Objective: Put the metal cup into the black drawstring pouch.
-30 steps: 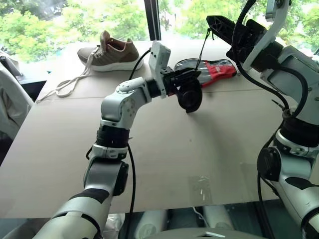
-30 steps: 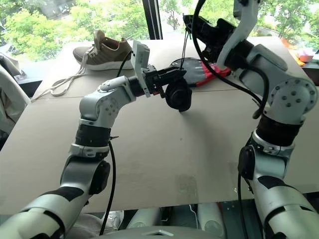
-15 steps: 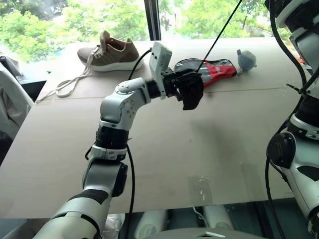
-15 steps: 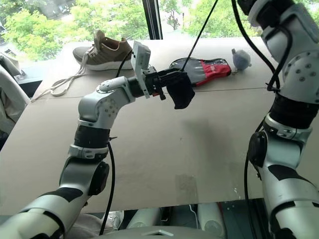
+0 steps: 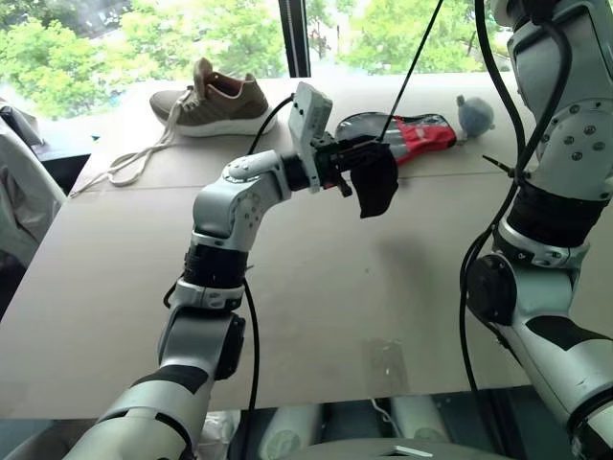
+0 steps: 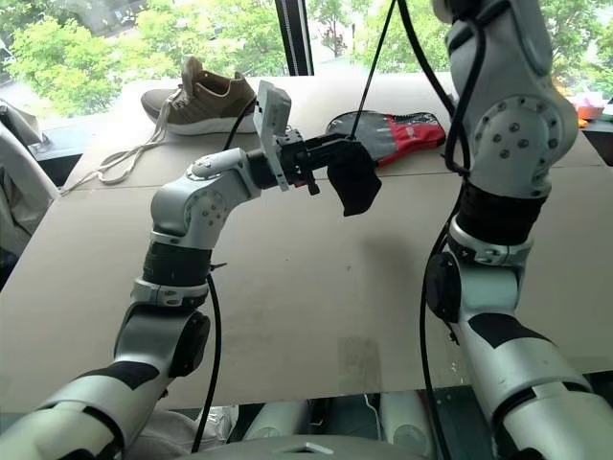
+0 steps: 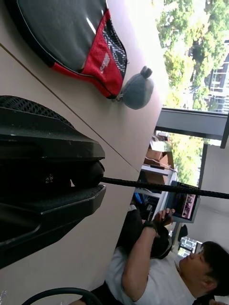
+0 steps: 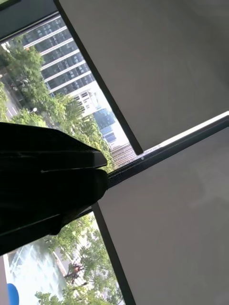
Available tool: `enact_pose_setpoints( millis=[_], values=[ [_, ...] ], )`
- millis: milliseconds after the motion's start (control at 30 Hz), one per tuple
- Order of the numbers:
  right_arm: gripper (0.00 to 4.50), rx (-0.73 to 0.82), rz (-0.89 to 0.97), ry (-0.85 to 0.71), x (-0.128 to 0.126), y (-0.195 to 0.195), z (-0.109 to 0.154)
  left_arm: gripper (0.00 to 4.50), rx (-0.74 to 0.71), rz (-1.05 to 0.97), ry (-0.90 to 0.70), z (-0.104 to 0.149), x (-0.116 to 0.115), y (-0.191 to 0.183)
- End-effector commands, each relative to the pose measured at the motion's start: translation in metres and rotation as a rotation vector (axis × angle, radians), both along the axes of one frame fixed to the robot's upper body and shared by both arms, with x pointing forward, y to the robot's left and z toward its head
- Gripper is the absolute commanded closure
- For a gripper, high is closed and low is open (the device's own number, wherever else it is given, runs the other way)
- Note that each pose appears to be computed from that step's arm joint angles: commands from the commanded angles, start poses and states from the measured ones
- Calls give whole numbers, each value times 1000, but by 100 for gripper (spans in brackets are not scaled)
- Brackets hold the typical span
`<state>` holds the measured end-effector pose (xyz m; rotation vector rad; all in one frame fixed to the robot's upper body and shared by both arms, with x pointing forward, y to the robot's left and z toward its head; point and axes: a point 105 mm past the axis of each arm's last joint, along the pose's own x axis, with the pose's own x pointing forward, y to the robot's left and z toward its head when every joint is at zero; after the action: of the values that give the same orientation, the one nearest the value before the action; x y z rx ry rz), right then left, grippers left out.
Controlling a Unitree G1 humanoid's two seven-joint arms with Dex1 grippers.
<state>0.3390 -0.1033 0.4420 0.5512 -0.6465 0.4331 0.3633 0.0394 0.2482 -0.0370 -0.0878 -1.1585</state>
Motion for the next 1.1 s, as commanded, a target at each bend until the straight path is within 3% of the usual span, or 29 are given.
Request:
enact_pose_setpoints(
  millis=[33,167,267,333,433,500,533,567,700,933,967,1000,1067,1100],
  values=[
    [450,25,-3,-128,-30,-4,18,427,25,2,5,-5,-1,1],
    [450,-31,38,-98,-27,8,-1,427,-21,-10,20,1,-3,2],
    [450,-85,65,-63,-25,36,-12,278,-40,-4,30,4,-2,5],
    [450,-100,95,-53,-32,74,-13,229,-39,1,29,5,-2,7],
    [450,-114,118,-51,-42,112,-10,91,-25,-16,14,4,-6,5],
    [450,-123,125,-47,-47,134,-11,91,-20,-7,6,4,-6,5],
    [450,-109,89,-16,-13,74,-10,91,-18,-8,2,3,-7,6],
    [450,-84,73,-28,-8,33,-6,91,-17,-11,-2,3,-7,6],
    [450,-93,121,-51,-33,81,-6,91,-18,-12,2,3,-10,13],
    [450,-93,128,-40,-32,85,-7,91,-37,-9,23,9,-15,41],
    [450,-106,122,-24,-26,72,-12,91,-19,12,31,7,-15,50],
    [450,-145,95,33,1,22,-23,91,-8,43,36,5,-14,58],
    [450,-194,67,107,17,-47,-39,91,9,79,47,2,-13,69],
    [450,-240,57,171,22,-63,-56,91,17,73,61,-3,-18,75]
  ],
)
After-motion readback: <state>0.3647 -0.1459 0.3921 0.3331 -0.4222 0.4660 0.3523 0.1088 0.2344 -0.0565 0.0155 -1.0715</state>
